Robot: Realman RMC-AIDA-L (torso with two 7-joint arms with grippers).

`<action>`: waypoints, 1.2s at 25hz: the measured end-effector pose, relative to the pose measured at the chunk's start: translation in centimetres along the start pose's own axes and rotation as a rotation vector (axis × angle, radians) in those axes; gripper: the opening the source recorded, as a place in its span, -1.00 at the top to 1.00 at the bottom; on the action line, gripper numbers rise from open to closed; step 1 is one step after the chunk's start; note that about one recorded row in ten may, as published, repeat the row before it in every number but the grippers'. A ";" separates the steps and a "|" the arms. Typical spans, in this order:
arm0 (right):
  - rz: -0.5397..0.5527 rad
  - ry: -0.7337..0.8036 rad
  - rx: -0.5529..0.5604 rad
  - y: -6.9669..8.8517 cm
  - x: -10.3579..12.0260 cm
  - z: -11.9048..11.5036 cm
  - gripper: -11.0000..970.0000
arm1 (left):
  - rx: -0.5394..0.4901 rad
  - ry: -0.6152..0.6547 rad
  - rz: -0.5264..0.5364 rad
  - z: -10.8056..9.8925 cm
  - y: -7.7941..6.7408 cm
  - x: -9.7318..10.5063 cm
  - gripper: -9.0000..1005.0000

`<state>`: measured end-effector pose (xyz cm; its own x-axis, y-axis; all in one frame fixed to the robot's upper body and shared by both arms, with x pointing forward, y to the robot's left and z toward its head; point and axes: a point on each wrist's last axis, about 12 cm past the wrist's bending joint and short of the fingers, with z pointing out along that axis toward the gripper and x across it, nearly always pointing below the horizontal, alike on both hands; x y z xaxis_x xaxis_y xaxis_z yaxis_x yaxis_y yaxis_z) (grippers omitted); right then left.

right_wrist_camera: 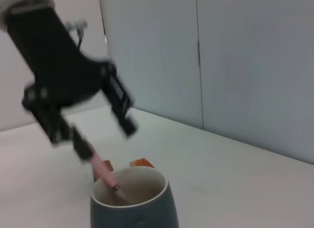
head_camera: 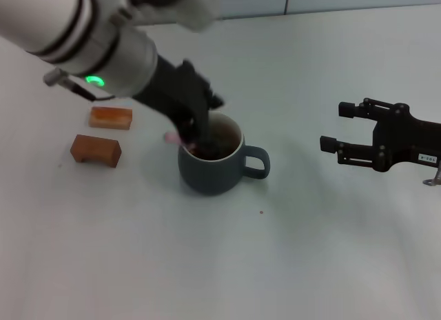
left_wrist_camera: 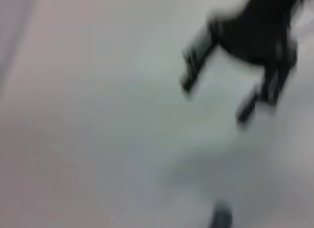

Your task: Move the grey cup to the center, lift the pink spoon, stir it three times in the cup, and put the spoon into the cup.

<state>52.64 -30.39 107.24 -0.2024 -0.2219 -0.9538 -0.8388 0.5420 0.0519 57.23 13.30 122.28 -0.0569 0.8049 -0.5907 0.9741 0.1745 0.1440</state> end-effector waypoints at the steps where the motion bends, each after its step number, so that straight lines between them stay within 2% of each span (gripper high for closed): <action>1: 0.000 0.000 0.000 0.0 0.0 0.0 -0.62 | 0.000 0.000 0.000 0.0 0.0 0.0 0.15; 4: 0.000 -0.002 0.002 0.0 0.0 0.0 -0.62 | -0.007 -0.235 -0.060 -2.0 0.7 1.0 -0.09; 5: 0.000 -0.006 0.002 -0.1 -0.1 0.0 -0.62 | 0.003 -0.424 -0.122 -3.3 1.1 2.5 -0.17; 6: 0.000 -0.006 0.002 -0.1 -0.1 0.0 -0.62 | 0.003 -0.424 -0.122 -3.3 1.1 2.5 -0.19; 8: 0.000 -0.008 0.004 -0.1 -0.1 0.0 -0.62 | 0.005 -0.593 -0.190 -4.2 1.5 4.3 -0.24; 9: 0.001 -0.009 0.007 -0.1 -0.1 -0.1 -0.62 | 0.001 -0.695 -0.240 -4.5 1.6 5.9 -0.27; 10: 0.003 -0.009 0.010 -0.1 -0.1 -0.2 -0.62 | -0.010 -0.858 -0.309 -4.7 1.4 8.3 -0.29; 11: 0.003 -0.009 0.010 -0.1 -0.1 -0.2 -0.62 | -0.010 -0.858 -0.309 -4.7 1.4 8.3 -0.32; 13: 0.005 -0.011 0.016 -0.2 0.0 -0.3 -0.62 | -0.053 -0.975 -0.354 -4.5 0.8 11.0 -0.36; 16: 0.009 -0.019 0.030 -0.3 0.0 -0.4 -0.62 | -0.139 -1.018 -0.361 -3.6 -0.8 14.3 -0.37; 19: 0.009 -0.023 0.040 -0.4 0.0 -0.5 -0.62 | -0.139 -1.018 -0.361 -3.6 -0.8 14.3 -0.37; 20: 0.012 -0.029 0.052 -0.5 0.0 -0.7 -0.62 | -0.178 -1.028 -0.348 -3.3 -1.6 15.4 -0.37; 21: 0.012 -0.029 0.052 -0.5 0.0 -0.7 -0.62 | -0.284 -1.078 -0.333 -2.1 -4.6 18.9 -0.37; 22: 0.013 -0.031 0.055 -0.5 0.0 -0.8 -0.62 | -0.319 -1.080 -0.356 -1.5 -6.1 20.6 -0.37; 27: 0.017 -0.034 0.069 -0.5 0.2 -1.1 -0.62 | -0.401 -1.034 -0.423 0.2 -9.5 23.8 -0.37; 30: 0.015 -0.035 0.068 -0.2 0.5 -1.2 -0.62 | -0.435 -1.007 -0.457 1.3 -10.9 24.9 -0.38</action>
<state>52.15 -31.57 107.07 -0.1956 -0.1859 -0.9629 -0.7993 0.5991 0.0467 45.45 30.69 105.00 0.0074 -0.1561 -0.9877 0.7412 0.6639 -0.0993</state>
